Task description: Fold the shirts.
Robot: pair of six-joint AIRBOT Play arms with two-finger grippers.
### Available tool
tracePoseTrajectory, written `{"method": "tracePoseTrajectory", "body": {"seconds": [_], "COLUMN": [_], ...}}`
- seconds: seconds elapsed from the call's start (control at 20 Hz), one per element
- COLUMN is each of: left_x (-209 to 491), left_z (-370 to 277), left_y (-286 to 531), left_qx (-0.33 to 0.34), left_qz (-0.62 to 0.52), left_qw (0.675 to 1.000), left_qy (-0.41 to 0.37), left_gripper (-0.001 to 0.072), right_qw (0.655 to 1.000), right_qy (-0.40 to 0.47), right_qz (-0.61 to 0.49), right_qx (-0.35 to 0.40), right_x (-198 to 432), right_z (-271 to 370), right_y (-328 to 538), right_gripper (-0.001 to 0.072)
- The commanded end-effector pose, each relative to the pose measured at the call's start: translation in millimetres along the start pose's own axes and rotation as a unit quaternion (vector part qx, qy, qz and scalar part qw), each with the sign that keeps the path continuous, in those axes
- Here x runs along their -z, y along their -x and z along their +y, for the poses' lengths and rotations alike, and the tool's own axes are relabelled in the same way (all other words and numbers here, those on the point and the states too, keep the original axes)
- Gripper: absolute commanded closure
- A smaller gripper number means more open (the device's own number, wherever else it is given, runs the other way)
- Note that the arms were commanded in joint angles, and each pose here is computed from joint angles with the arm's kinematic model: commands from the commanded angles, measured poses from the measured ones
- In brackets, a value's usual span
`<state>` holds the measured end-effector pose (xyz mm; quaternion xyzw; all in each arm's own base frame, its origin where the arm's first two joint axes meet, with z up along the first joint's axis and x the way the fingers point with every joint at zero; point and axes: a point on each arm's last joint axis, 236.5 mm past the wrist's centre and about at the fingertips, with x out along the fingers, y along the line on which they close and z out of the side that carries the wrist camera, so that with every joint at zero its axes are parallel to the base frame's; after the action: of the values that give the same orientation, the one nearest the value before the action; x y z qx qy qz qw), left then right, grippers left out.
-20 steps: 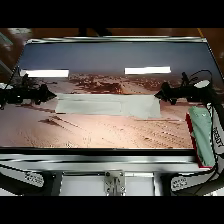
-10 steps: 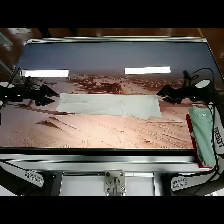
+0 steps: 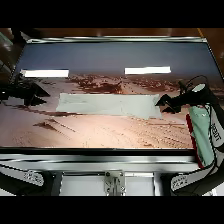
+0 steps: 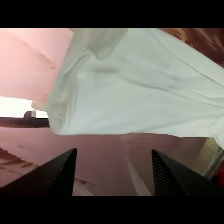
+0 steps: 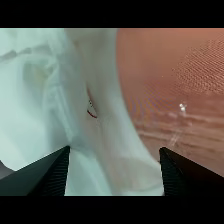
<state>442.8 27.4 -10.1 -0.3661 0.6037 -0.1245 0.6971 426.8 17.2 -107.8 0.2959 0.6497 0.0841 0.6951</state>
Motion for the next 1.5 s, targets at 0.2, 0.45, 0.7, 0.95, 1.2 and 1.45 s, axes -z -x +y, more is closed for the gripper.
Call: {"method": "tracePoseTrajectory", "body": {"seconds": [0.2, 0.45, 0.7, 0.95, 1.2, 1.45], "left_x": [18.7, 22.2, 59.7, 152.0, 231.1, 312.3], "left_z": [-47.9, -111.1, -219.1, -265.4, -287.8, -281.3], "left_y": [-12.6, -61.8, -148.9, -248.8, -287.4, -314.1], "left_qx": [0.000, 0.028, 0.092, 0.101, 0.129, 0.141], "left_qz": [0.021, 0.007, -0.009, 0.051, 0.120, 0.230], "left_qw": [0.997, 0.991, 0.978, 0.963, 0.949, 0.935], "left_qy": [-0.072, -0.130, -0.186, -0.245, -0.262, -0.230], "left_gripper": [0.0184, 0.0241, 0.0583, 0.0663, 0.0663, 0.0663], "right_qw": [0.997, 0.994, 0.989, 0.986, 0.985, 0.984], "right_qy": [-0.027, 0.015, 0.076, 0.095, 0.098, 0.096], "right_qz": [0.046, -0.008, -0.053, -0.083, -0.088, -0.099], "right_qx": [-0.052, -0.106, -0.118, -0.111, -0.110, -0.108], "right_x": [15.0, 4.0, 39.6, 91.4, 138.8, 155.8], "right_z": [24.9, 67.7, 127.3, 160.8, 177.8, 183.5], "right_y": [-44.9, 21.7, 121.5, 188.3, 223.1, 236.5], "right_gripper": [0.0605, 0.0656, 0.0655, 0.0655, 0.0655, 0.0655]}}
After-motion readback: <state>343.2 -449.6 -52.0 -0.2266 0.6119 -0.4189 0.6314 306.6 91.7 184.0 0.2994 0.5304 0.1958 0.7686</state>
